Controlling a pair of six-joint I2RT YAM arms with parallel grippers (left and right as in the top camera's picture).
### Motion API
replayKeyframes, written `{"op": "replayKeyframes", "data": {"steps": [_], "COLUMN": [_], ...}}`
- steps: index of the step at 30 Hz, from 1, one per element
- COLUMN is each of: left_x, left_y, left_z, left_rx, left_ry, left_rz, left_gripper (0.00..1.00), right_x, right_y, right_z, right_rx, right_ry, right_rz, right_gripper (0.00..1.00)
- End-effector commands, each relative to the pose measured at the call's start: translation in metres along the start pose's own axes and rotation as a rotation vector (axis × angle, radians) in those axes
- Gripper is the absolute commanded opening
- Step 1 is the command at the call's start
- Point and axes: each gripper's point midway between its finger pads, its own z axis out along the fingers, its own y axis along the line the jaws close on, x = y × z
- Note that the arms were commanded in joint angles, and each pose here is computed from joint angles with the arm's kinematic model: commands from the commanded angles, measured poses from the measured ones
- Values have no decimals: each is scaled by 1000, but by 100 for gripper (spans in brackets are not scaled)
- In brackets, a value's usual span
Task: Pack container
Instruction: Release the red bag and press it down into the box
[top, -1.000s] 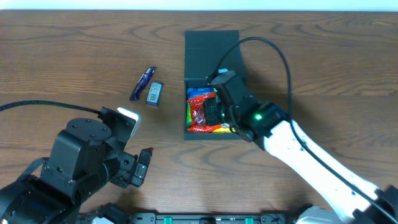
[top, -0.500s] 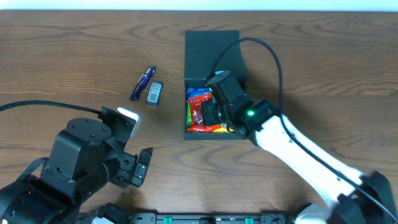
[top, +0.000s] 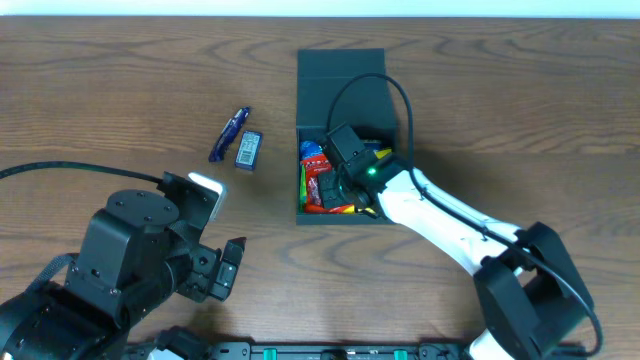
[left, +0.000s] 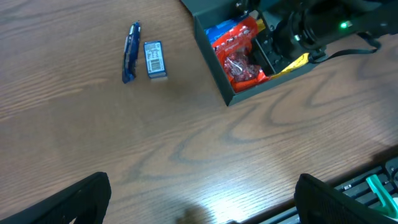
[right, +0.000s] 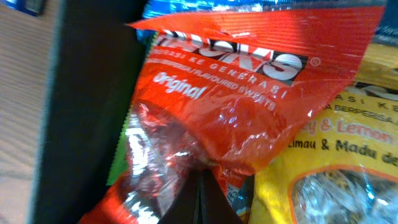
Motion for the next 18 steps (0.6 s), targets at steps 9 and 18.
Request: {"op": "replayKeyframes", "data": {"steps": [9,18], "left_x": [-2,-2], "left_y": [1,1], "left_z": [-3,-3], "left_rx": [-2,-2], "left_ry": [-8,-8], "left_rz": [-10,-10], "left_gripper": [95,95], "right_x": [18,-4], "right_y": [-9,6], "right_z": [22,-37], "right_rx": [46,-25], "right_ry": [72,-45], "right_rz": [-6,-9], "right_gripper": [2,2]}}
